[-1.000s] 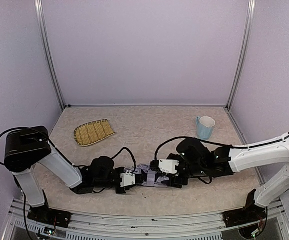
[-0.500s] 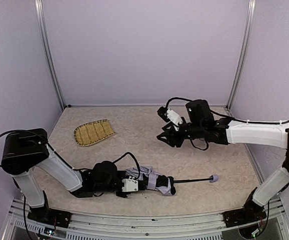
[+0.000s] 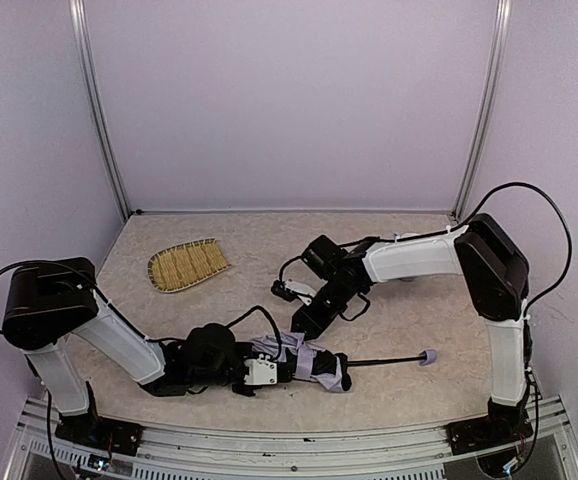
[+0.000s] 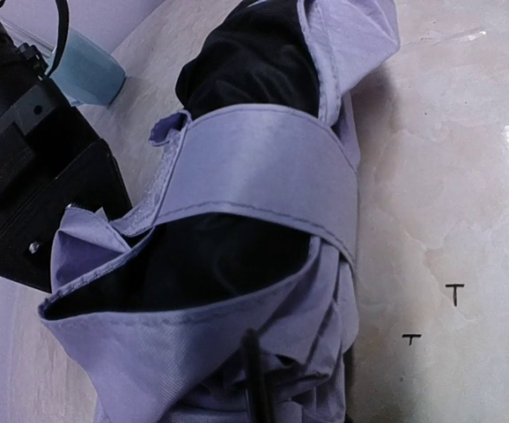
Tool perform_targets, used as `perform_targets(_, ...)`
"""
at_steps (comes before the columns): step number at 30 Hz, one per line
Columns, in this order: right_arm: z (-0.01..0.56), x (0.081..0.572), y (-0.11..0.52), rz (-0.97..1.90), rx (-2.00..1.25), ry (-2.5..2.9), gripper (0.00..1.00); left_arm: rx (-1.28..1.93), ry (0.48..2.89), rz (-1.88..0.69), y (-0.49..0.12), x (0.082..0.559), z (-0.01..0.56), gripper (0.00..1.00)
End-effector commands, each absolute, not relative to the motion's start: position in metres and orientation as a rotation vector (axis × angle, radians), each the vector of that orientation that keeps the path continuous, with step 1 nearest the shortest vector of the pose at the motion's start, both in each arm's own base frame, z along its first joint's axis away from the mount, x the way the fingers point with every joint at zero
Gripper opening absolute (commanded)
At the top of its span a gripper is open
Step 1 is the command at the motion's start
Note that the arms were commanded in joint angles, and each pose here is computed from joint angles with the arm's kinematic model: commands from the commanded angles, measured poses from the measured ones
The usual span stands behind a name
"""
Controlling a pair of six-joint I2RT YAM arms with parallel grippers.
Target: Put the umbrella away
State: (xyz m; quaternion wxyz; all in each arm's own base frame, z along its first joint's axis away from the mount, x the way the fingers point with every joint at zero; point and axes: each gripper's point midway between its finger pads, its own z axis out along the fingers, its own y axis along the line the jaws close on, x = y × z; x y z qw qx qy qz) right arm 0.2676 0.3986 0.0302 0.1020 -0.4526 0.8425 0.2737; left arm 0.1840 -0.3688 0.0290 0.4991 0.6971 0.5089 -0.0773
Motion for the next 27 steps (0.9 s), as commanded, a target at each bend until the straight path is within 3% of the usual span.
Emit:
perform_targets(1, 0.004, 0.214, 0.384, 0.998, -1.358, 2.760, 0.40, 1.862, 1.300, -0.148, -0.345, 0.166, -0.014, 0.00)
perform_targets(3, -0.003, 0.200, 0.382, 1.078, -1.369, 2.814, 0.39, 1.862, 1.295, -0.150, -0.346, 0.166, -0.014, 0.00)
perform_targets(5, -0.006, 0.187, 0.384, 1.200, -1.375, 2.840, 0.30, 1.857, 1.295, -0.156, -0.347, 0.166, -0.013, 0.00)
perform_targets(9, 0.006, 0.188, 0.394, 1.365, -1.342, 2.804, 0.00, 1.849, 1.300, -0.156, -0.347, 0.166, -0.012, 0.00)
perform_targets(19, 0.103, 0.295, 0.395, 1.420, -0.973, 2.408, 0.00, 1.896, 1.279, -0.185, -0.354, 0.144, -0.006, 0.00)
perform_targets(27, 0.131, 0.328, 0.369, 1.272, -0.931, 2.297, 0.00, 1.907, 1.310, -0.185, -0.355, 0.145, -0.009, 0.00)
